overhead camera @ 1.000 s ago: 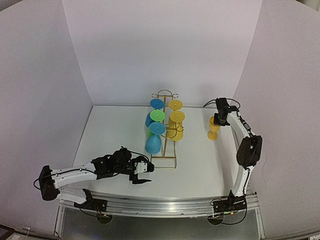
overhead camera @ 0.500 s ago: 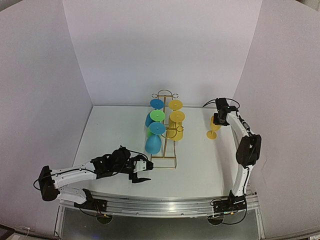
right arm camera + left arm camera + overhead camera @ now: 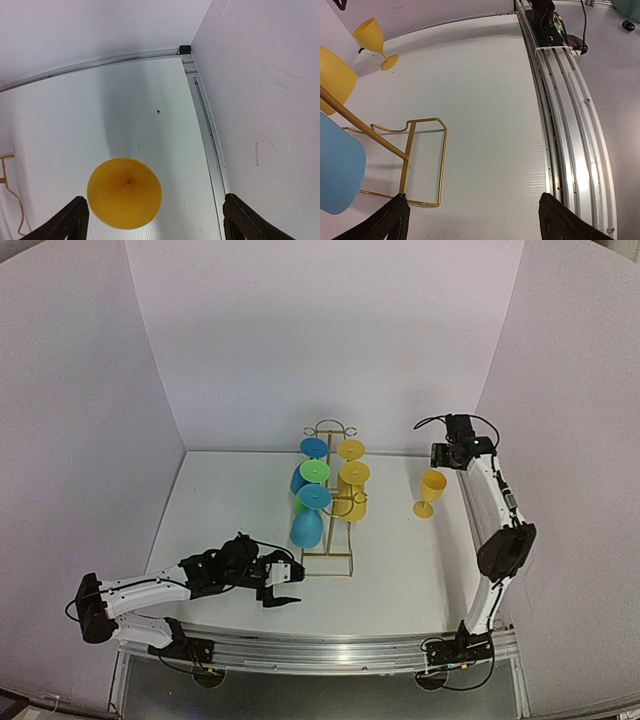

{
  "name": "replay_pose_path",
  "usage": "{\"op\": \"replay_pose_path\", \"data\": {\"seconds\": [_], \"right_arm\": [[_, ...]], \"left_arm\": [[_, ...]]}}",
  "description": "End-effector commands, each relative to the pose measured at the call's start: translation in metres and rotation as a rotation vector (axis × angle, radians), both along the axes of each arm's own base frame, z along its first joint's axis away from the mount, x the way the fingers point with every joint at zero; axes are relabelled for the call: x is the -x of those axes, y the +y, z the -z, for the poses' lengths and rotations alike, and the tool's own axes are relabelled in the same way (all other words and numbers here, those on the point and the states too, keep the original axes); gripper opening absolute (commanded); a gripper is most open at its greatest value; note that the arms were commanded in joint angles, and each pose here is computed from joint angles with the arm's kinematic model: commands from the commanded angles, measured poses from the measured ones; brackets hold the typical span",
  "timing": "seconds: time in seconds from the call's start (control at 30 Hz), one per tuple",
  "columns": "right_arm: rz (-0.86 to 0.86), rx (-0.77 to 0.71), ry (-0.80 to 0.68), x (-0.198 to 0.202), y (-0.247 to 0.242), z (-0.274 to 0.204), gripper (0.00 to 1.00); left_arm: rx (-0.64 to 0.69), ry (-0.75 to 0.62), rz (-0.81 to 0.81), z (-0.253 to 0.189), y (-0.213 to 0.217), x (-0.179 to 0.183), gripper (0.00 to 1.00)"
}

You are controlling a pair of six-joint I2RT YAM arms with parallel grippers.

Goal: Take the wine glass off the wine glass rack

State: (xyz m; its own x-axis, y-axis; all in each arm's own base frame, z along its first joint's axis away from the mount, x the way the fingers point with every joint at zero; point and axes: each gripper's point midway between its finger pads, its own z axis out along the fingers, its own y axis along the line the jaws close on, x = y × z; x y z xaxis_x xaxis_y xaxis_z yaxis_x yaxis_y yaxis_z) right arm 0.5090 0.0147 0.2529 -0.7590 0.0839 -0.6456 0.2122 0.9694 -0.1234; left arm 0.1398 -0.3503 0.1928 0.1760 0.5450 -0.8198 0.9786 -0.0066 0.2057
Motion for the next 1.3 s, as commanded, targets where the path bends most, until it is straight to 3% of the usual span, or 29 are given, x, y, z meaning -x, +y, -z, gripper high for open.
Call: {"op": "replay_pose_path", "data": {"seconds": [0.0, 0.13, 0.2, 0.37, 0.47, 0.6, 0.77, 1.1, 1.27], "right_arm": [[-0.16, -0.264, -0.051, 0.046, 0.045, -0.066, 0.83], [-0.35, -0.734, 0.011, 0.081, 0.122, -0.091, 0.7], [-0.418, -0.921, 0.053, 0.097, 0.158, -0.104, 0.69], [-0.504, -1.065, 0.09, 0.116, 0.216, -0.114, 0.8], [-0.521, -1.084, 0.144, 0.121, 0.237, -0.104, 0.8], [-0.521, -1.104, 0.187, 0.12, 0.251, -0.093, 0.65], [-0.537, -1.142, 0.225, 0.119, 0.264, -0.089, 0.54], [-0.531, -1.169, 0.267, 0.115, 0.27, -0.079, 0.39], [-0.54, -1.192, 0.293, 0.119, 0.273, -0.079, 0.38]], "left_arm": [[0.065, -0.012, 0.004, -0.018, 0.0, 0.001, 0.88], [0.068, -0.016, 0.015, -0.019, -0.001, 0.002, 0.88], [0.071, -0.019, 0.028, -0.019, -0.002, 0.004, 0.88], [0.084, -0.025, 0.052, -0.02, -0.003, 0.007, 0.87], [0.087, -0.029, 0.059, -0.021, -0.003, 0.009, 0.87], [0.087, -0.029, 0.061, -0.021, -0.002, 0.009, 0.87], [0.088, -0.03, 0.066, -0.022, -0.002, 0.01, 0.87], [0.09, -0.038, 0.062, -0.022, -0.002, 0.008, 0.87], [0.084, -0.04, 0.058, -0.021, -0.002, 0.008, 0.87]]}}
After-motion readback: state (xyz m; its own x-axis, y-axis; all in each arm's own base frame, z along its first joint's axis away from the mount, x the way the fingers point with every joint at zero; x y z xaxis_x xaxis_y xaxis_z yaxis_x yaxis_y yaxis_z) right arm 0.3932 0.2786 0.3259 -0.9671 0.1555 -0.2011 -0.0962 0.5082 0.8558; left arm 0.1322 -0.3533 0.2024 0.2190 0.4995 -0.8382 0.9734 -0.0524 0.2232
